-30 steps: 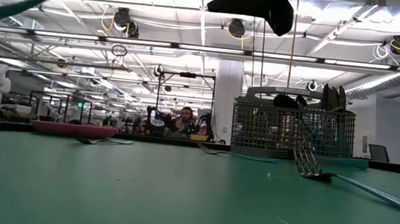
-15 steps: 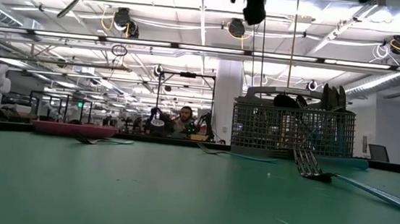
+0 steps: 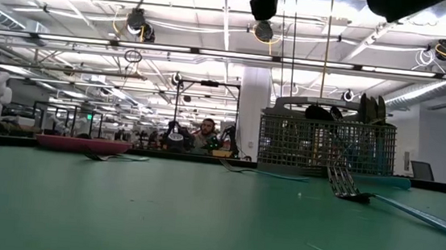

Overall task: Sort silverware
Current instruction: Put the blue fork into the gray silverware basket

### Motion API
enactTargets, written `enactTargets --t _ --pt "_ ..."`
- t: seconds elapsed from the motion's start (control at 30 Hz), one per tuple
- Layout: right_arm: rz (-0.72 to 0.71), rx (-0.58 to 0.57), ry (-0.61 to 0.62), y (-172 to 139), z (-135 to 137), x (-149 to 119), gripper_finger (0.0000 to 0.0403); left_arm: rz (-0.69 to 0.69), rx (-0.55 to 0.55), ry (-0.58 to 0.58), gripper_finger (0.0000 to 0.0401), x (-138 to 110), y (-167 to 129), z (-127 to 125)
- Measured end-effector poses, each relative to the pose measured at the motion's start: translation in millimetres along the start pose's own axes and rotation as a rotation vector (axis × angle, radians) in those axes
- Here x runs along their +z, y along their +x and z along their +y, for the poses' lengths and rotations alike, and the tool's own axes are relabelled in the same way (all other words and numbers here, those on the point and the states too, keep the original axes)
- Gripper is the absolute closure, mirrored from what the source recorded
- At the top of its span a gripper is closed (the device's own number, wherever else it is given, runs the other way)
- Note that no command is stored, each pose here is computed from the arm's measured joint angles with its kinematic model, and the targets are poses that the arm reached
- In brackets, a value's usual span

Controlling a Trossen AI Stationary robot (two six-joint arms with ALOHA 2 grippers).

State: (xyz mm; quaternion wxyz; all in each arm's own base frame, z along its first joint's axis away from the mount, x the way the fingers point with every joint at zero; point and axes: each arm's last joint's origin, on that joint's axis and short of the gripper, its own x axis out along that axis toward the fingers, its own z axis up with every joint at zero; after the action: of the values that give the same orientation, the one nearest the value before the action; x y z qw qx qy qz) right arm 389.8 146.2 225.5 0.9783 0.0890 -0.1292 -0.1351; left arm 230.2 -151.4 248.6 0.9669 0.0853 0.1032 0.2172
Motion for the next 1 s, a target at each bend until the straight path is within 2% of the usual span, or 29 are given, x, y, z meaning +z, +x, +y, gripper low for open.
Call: enactTargets --t 0.27,0.7,0.87,1.0 --pt "0.027 -0.105 -0.036 -1.0 -1.1 -3.0 0.0257 -0.024 -0.032 -0.029 0.0389 -0.1 7.9 -7.5" --pt "0.005 -0.105 -0.013 0.0 -2.1 -0.2 0.0260 -0.051 -0.112 -0.068 0.0389 5.2 10.2 -8.9" --pt "-0.005 -0.108 -0.007 0.9 -3.4 0.8 0.0288 -0.047 -0.151 -0.080 0.0389 5.2 18.5 -6.9" --pt "-0.008 -0.117 -0.004 1.0 -3.7 1.2 0.0335 -0.045 -0.155 -0.080 0.0389 2.8 22.8 -8.7"
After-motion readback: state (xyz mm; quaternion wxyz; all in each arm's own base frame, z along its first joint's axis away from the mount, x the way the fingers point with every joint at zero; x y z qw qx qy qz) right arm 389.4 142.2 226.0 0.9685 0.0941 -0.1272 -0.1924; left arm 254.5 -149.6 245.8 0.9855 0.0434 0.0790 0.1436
